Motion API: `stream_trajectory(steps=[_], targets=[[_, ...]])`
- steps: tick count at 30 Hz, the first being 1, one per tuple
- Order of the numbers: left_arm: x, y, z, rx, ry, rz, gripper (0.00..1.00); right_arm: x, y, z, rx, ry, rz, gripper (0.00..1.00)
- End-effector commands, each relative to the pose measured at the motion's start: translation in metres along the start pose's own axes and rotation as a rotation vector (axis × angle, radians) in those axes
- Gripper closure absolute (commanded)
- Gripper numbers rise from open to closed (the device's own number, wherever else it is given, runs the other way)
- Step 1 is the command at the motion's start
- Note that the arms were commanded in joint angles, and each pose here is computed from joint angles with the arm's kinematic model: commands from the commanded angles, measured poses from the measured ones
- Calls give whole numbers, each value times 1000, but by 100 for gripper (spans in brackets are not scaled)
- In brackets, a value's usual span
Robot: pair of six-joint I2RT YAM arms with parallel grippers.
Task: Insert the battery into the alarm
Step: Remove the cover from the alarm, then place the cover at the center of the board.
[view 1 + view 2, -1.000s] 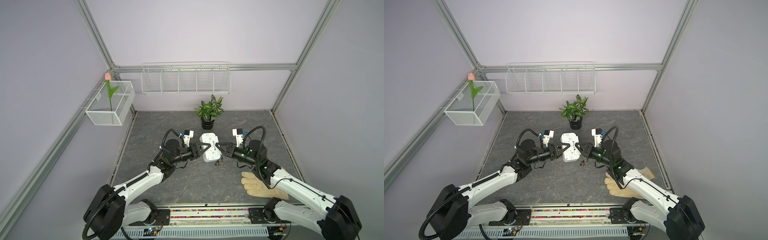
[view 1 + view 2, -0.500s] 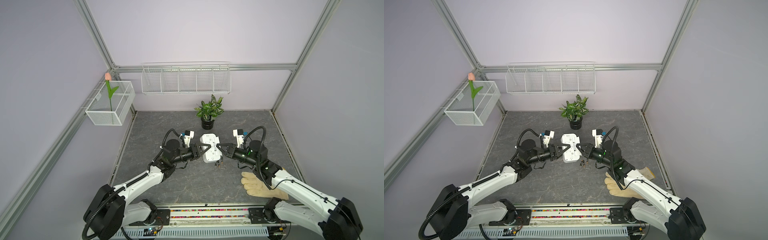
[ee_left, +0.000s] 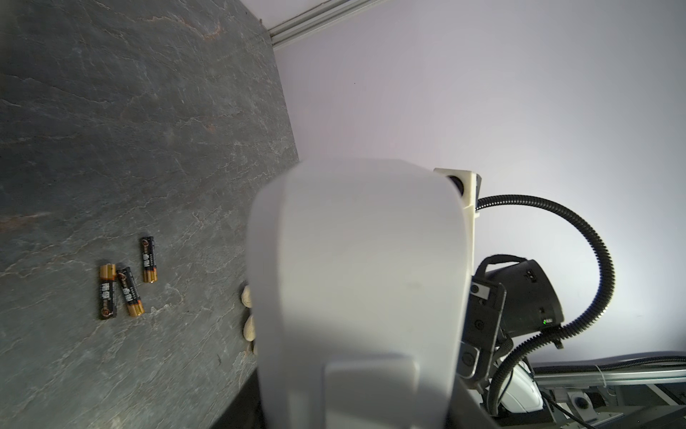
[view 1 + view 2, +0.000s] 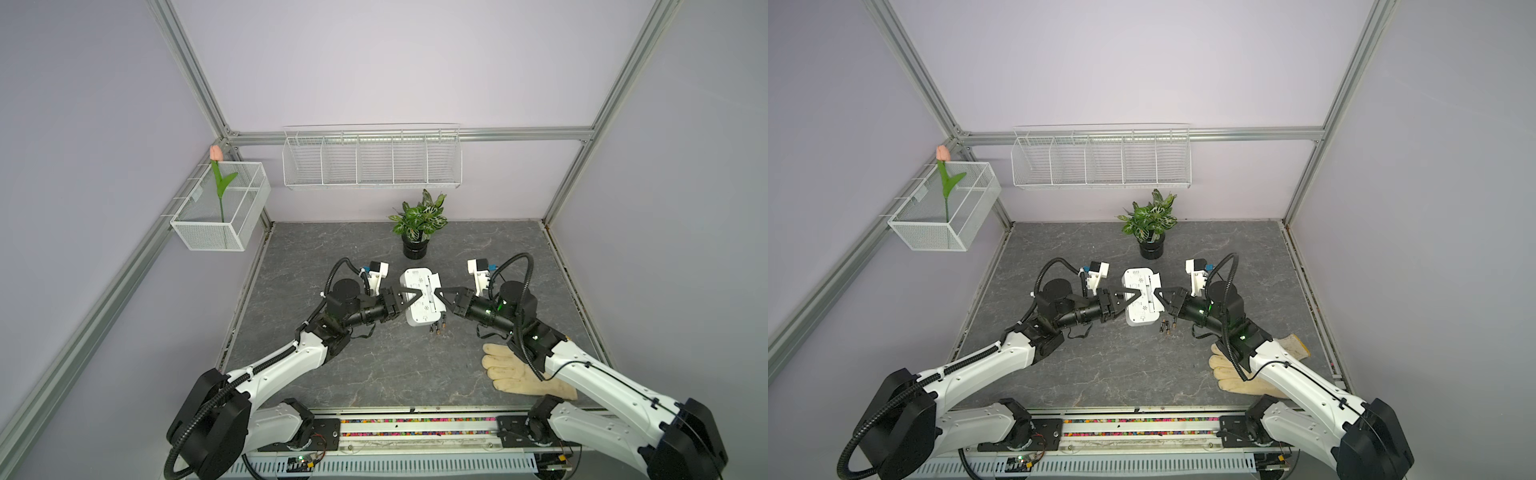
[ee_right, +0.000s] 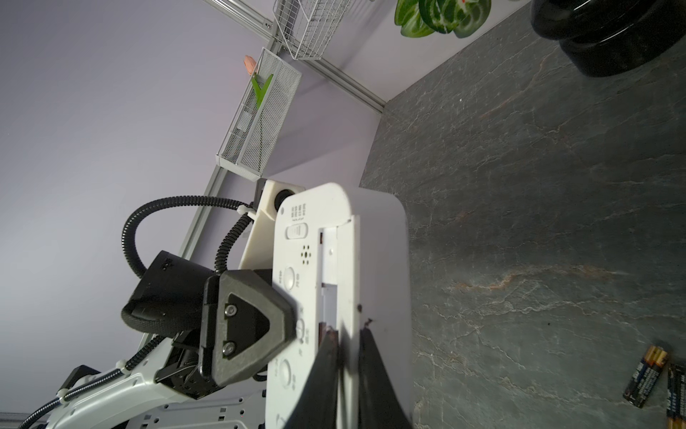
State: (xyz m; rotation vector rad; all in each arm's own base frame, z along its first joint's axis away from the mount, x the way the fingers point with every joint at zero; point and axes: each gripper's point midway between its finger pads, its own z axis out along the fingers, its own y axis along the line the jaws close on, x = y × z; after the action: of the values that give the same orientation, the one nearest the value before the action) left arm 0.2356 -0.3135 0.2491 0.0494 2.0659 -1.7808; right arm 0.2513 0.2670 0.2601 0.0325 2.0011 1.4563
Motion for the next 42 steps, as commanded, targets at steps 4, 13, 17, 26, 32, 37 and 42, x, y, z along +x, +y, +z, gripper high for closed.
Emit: stream_trajectory(steps=[4,13,17,26,32,37,42], targets=[[7,3,1,-16,10,35,84,21,33,-6,-115,100,-45,90],[30,66,-13,-241,45,39,84,13,11,-20,-30,52,-36,90],[44,97,-23,-311,59,12,84,17,-28,-28,142,53,-34,90],[60,130,-35,-377,57,-24,83,42,-129,-54,552,113,12,90],[66,143,-37,-396,56,-43,83,75,-157,-72,646,189,121,93],[65,148,-37,-397,39,-53,83,108,-164,-94,661,204,228,93],[65,153,-38,-401,19,-65,83,142,-171,-109,651,194,296,93]])
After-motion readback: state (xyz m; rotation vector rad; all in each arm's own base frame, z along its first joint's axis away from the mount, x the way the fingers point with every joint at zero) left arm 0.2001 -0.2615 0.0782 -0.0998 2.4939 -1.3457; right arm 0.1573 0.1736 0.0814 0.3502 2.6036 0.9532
